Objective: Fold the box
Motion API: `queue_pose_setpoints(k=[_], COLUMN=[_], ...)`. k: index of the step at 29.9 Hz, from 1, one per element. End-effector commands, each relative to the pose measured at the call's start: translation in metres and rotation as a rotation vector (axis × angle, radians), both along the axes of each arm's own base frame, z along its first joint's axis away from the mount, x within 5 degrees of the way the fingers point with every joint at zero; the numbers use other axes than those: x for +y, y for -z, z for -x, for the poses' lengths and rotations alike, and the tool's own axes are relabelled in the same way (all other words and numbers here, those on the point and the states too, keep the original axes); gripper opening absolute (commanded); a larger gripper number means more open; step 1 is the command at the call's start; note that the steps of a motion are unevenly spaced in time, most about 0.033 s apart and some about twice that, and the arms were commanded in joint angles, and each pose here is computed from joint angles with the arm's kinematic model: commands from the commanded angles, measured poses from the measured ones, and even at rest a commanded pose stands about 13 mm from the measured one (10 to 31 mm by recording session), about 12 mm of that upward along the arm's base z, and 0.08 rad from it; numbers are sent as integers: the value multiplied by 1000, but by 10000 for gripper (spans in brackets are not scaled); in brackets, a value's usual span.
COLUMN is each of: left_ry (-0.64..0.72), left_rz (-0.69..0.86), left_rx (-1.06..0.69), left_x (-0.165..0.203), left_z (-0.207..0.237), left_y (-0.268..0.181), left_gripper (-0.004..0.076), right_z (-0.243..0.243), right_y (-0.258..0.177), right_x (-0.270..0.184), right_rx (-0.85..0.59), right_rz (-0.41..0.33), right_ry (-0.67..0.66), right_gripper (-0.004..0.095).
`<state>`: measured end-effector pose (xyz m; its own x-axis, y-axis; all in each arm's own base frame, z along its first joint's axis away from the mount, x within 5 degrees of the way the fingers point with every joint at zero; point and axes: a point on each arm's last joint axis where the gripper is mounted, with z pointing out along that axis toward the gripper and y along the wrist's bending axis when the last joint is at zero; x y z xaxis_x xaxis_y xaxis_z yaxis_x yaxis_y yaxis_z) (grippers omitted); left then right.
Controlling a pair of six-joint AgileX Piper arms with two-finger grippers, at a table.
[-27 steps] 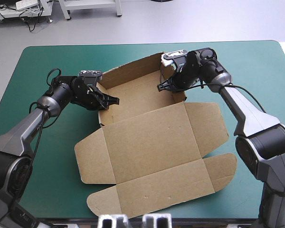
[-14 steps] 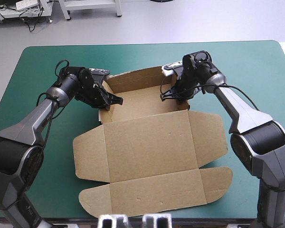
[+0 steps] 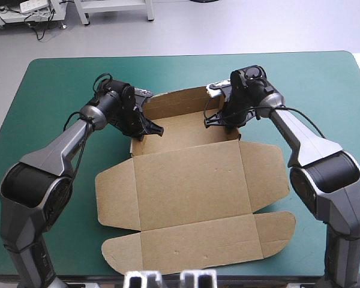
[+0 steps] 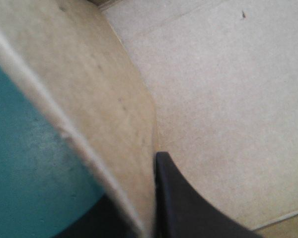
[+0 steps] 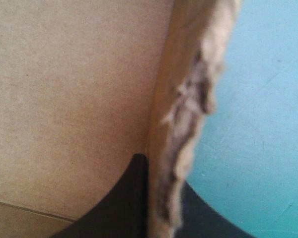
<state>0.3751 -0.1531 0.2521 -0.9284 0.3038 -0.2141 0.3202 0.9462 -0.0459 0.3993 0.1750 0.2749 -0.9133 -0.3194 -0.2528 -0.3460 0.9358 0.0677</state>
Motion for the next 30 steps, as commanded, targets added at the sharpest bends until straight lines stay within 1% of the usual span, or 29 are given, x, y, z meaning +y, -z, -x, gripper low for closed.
queue_pose_setpoints(k=[1,8,9,11,12,14,18,19,21,23,30], left_ry=[46,51,53,68,85,102,97,85,48,41,34], left_rz=[68,35,31,22,15,9,-15,-18,-44,-65,-57], left_rx=[-52,-53,-45,-32,-24,-17,-33,-36,-46,-62,-158], left_x=[-15,-11,-11,-11,-10,-10,-8,-7,-4,-2,6], left_z=[4,4,5,6,7,7,6,6,5,3,16], left_y=[-16,-16,-15,-16,-16,-20,-35,-38,-46,-52,-86], left_gripper=[-11,-5,2,42,78,166,428,482,554,574,573], right_z=[9,5,4,4,4,4,6,6,8,9,23], right_y=[-30,-21,-20,-20,-20,-20,-23,-24,-28,-34,-69], right_x=[4,2,2,2,2,2,2,2,1,0,-10], right_rx=[-30,-7,-4,-4,-4,-7,-16,-16,-25,-38,-129], right_rz=[-124,-113,-112,-112,-112,-109,-114,-117,-118,-123,-131], right_ry=[-34,-45,-45,-45,-45,-58,-67,-59,-60,-60,-77], right_gripper=[-24,-19,-12,28,72,204,561,640,727,740,735])
